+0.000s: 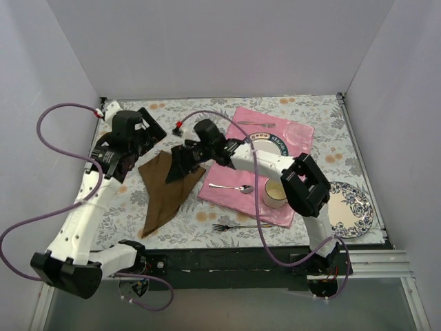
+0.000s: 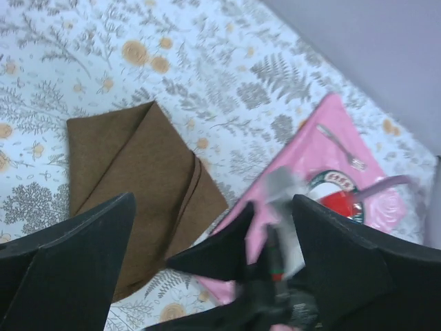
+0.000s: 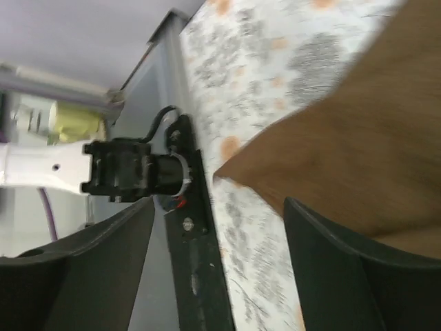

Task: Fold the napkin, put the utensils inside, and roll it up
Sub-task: Move the napkin to the centre of the board, then flatten the napkin out

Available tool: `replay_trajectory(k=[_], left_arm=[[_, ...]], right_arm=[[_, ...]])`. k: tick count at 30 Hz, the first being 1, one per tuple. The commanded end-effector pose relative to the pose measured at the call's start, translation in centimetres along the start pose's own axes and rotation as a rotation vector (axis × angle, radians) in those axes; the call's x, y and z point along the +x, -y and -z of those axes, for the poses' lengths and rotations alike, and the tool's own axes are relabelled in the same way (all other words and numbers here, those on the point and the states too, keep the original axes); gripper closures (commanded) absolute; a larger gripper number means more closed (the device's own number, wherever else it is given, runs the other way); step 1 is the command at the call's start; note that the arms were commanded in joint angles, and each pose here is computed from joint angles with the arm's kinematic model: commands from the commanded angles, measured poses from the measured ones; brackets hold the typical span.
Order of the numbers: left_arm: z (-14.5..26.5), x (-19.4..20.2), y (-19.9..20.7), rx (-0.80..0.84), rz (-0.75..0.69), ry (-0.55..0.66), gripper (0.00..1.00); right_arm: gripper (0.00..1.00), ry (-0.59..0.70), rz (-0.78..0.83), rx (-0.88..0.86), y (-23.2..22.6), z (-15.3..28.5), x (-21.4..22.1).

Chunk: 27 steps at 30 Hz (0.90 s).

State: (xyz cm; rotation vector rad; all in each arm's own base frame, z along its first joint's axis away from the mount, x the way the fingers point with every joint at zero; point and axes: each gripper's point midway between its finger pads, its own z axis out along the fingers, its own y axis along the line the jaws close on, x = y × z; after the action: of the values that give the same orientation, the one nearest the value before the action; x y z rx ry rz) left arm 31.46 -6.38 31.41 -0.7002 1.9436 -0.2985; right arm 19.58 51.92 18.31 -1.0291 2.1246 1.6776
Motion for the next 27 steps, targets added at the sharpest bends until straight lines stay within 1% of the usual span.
replay_trajectory(k=[1,2,3,4,5,6,7,8,9,10,11,12,13,14,15,16,17,18,19,21,22,24,25,27], left_arm=[[-3.5,5.6,-2.9,-0.131,-0.013,-0.178,0.02],[-4.2,6.7,-2.7,-0.111,-0.03,-0.221,0.03],[-4.9,7.8,-2.9,-0.115,-0.028,-0.251,0.04],[-5.7,9.2,-4.0,-0.146,-0.026,-0.294,0.05],[-6.5,11.1,-4.4,-0.149,-0.031,-0.37,0.07],[-7.0,11.9,-5.0,-0.165,-0.023,-0.396,0.09],[-7.5,13.1,-6.5,-0.198,-0.014,-0.432,0.15],[-7.6,14.2,-6.7,-0.188,-0.006,-0.475,0.18],[-8.0,14.5,-6.5,-0.155,-0.006,-0.482,0.23],[-8.2,15.0,-6.7,-0.138,-0.005,-0.499,0.31],[-8.3,16.3,-7.4,-0.134,-0.018,-0.527,0.38],[-8.3,17.4,-5.7,-0.015,-0.022,-0.581,0.42],[-8.4,18.1,-5.7,0.0,-0.02,-0.603,0.46],[-8.5,18.9,-6.0,0.0,-0.017,-0.627,0.52],[-8.9,19.3,-5.6,0.022,-0.011,-0.641,0.55],[-9.1,19.4,-5.3,0.037,-0.003,-0.644,0.58],[-9.4,19.2,-4.8,0.062,0.003,-0.629,0.61],[-9.5,19.1,-4.5,0.072,0.011,-0.622,0.61],[-9.8,19.0,-4.4,0.072,0.023,-0.613,0.61],[-10.2,19.1,-4.3,0.075,0.035,-0.607,0.6],[-10.5,19.7,-4.5,0.068,0.057,-0.636,0.59],[-11.2,20.0,-4.5,0.075,0.089,-0.656,0.59],[-11.5,20.4,-4.6,0.084,0.116,-0.684,0.58],[-12.3,20.0,-4.3,0.103,0.149,-0.672,0.59]], right_arm=[[0.14,0.238,0.184,0.228,2.9,11.5,-9.3],[0.14,0.223,0.179,0.302,4.7,12.3,-9.0],[0.13,0.221,0.176,0.337,5.4,12.9,-9.1],[0.13,0.22,0.164,0.381,6.6,13.4,-9.1],[0.13,0.228,0.163,0.452,8.0,13.9,-9.2],[0.13,0.219,0.143,0.486,8.8,14.1,-8.8],[0.14,0.211,0.122,0.504,9.8,13.8,-8.4],[0.18,0.216,0.098,0.521,10.5,13.6,-8.3],[0.23,0.213,0.047,0.525,11.0,13.2,-8.0],[0.29,0.199,0.027,0.522,11.7,12.4,-7.7],[0.32,0.189,0.02,0.505,11.7,11.7,-7.5],[0.33,0.182,0.016,0.501,11.8,11.1,-7.2],[0.34,0.178,0.027,0.494,11.9,10.2,-6.9],[0.35,0.183,0.027,0.511,12.5,10.0,-6.7],[0.37,0.192,0.026,0.512,12.7,9.7,-6.7],[0.49,0.198,0.004,0.508,13.2,9.2,-6.6],[0.55,0.198,-0.009,0.518,13.7,9.2,-6.5],[0.58,0.192,-0.023,0.532,14.2,9.1,-6.4],[0.59,0.171,-0.035,0.539,14.9,8.4,-5.8],[0.57,0.169,-0.036,0.551,15.3,7.9,-6.0],[0.54,0.147,-0.033,0.563,15.9,7.4,-5.4],[0.48,0.14,-0.027,0.587,16.6,7.2,-5.1],[0.44,0.138,-0.026,0.595,17.0,7.1,-4.9],[0.41,0.13,0.001,0.585,17.6,6.7,-4.8]])
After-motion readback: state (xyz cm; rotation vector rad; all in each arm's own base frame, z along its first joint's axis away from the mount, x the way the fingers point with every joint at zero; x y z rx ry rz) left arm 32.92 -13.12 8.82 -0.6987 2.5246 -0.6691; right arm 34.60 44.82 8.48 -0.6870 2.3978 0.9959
